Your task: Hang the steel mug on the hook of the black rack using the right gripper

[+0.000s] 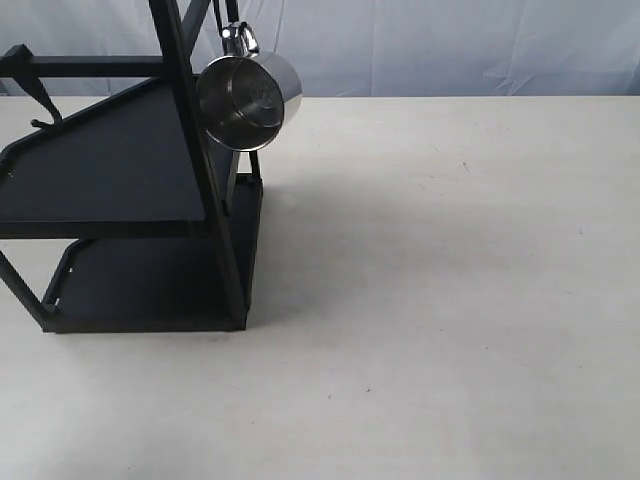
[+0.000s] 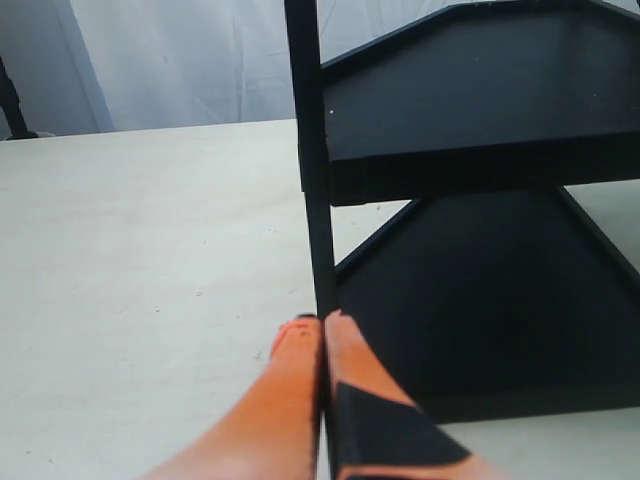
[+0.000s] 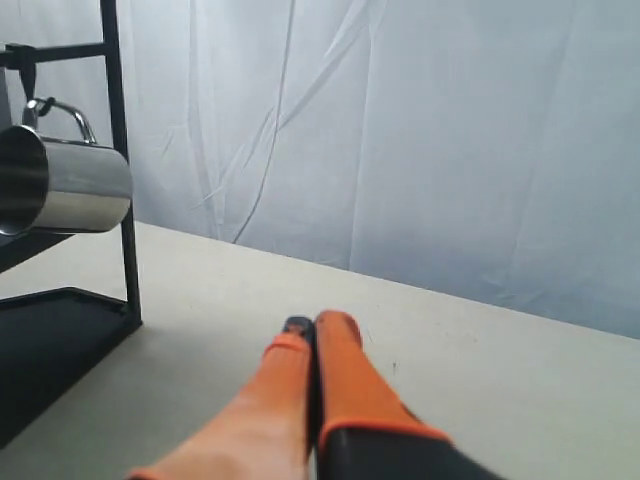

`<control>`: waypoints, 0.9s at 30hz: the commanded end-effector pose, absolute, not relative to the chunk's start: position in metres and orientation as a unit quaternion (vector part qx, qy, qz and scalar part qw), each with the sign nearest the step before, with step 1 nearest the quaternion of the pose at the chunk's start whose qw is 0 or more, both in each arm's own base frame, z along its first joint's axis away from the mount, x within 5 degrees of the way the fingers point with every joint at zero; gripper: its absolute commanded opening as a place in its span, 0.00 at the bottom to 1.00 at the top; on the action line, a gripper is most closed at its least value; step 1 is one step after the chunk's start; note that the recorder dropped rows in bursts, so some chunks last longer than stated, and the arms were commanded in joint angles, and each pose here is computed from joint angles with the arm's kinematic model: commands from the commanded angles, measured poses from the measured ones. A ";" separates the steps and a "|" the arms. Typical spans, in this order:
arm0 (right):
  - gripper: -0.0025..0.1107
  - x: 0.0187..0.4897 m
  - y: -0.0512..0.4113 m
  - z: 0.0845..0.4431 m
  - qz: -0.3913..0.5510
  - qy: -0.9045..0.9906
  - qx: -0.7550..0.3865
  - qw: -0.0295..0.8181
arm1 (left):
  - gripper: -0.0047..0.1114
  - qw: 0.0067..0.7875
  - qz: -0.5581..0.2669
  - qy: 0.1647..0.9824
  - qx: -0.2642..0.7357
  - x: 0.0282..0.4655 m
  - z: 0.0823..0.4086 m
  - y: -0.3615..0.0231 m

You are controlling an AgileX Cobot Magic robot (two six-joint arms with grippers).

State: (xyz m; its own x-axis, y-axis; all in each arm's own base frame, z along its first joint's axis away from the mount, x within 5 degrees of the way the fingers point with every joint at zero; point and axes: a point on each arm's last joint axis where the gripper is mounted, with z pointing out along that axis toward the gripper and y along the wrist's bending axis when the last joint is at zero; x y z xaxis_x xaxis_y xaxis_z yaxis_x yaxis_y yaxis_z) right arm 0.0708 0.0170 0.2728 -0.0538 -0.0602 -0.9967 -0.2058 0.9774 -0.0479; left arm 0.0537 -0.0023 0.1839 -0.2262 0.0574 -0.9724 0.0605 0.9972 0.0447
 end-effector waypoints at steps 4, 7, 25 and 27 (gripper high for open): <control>0.01 0.065 0.011 0.222 0.069 0.753 -0.030 0.654 | 0.04 0.623 0.001 0.781 0.040 0.054 0.185 -0.002; 0.01 0.063 0.008 0.208 0.082 0.761 0.010 0.644 | 0.04 0.623 0.001 0.781 0.040 0.054 0.185 -0.002; 0.01 0.055 0.007 0.185 0.073 0.785 0.010 0.615 | 0.04 0.623 0.001 0.781 0.040 0.054 0.185 -0.002; 0.01 0.055 0.007 0.185 0.073 0.786 0.010 0.614 | 0.04 0.623 0.001 0.781 0.040 0.054 0.185 -0.002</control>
State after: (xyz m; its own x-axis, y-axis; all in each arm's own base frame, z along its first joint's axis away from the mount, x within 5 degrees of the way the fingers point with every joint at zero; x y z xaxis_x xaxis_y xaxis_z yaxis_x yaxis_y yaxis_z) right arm 0.0556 0.0079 0.1861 -0.2469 0.1166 -0.9620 -0.0804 0.9869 0.1402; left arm 0.0537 -0.0021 0.1839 -0.2258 0.0642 -0.9720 0.0599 0.9969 0.0520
